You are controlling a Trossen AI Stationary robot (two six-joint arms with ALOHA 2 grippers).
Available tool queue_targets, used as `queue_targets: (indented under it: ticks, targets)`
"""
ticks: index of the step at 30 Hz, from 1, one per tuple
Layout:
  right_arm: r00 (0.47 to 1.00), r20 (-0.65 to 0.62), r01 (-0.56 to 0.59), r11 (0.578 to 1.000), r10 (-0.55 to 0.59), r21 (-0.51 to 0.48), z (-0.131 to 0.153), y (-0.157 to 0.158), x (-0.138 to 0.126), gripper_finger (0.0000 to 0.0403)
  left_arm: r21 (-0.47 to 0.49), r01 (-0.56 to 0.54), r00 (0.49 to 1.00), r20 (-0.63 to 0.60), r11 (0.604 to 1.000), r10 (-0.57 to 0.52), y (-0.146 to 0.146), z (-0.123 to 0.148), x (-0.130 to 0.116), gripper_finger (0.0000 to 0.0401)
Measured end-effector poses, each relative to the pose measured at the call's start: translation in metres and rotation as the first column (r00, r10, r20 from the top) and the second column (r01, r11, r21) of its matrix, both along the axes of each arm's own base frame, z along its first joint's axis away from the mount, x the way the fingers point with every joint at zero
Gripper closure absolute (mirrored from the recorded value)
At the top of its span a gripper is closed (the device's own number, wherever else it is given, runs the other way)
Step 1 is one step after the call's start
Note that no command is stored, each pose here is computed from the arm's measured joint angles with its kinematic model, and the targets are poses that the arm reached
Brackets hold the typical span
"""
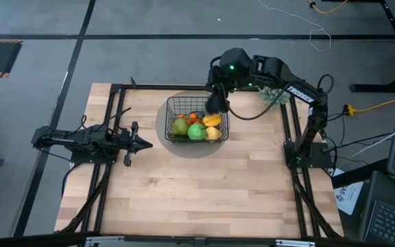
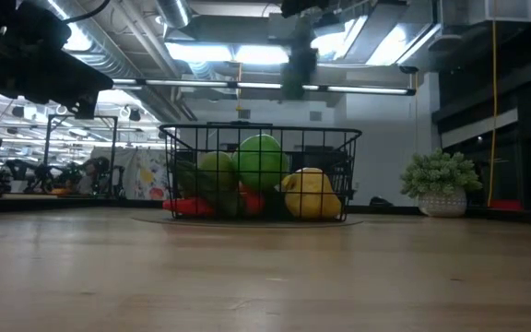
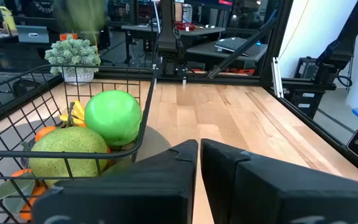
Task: Build produce basket
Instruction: Return to Home Position
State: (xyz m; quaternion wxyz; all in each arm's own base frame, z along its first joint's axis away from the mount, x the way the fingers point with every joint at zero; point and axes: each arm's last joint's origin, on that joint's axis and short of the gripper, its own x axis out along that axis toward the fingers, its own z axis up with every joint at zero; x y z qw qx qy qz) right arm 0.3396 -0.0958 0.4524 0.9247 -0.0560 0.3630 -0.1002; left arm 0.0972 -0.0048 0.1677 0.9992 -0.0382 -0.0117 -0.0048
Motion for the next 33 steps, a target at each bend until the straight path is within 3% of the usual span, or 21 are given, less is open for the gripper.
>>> queue_targets:
  ticks: [11,22,29,33]
  targets:
    - [1.0,0.0,-0.016,1.0,0.016,0.001,0.0,0.005,0.002,0.0272,0.0,0.0,1.0,0.0,1.0,0.0,0.0,0.0,0.0,0.0383]
    - [0.997,0.011,0.079,0.991,-0.08,0.109,-0.001,0.006,0.001,0.0271,0.0,0.0,1.0,0.0,1.0,0.0,0.0,0.0,0.0,0.0397]
    - [0.95,-0.296,0.163,0.968,-0.102,0.19,-0.021,0.016,-0.022,0.0271,0.0,0.0,1.0,0.0,1.0,0.0,0.0,0.0,0.0,0.0398]
    - [0.92,-0.379,0.187,0.962,-0.099,0.201,-0.025,0.026,-0.027,0.0272,0.0,0.0,1.0,0.0,1.0,0.0,0.0,0.0,0.0,0.0391]
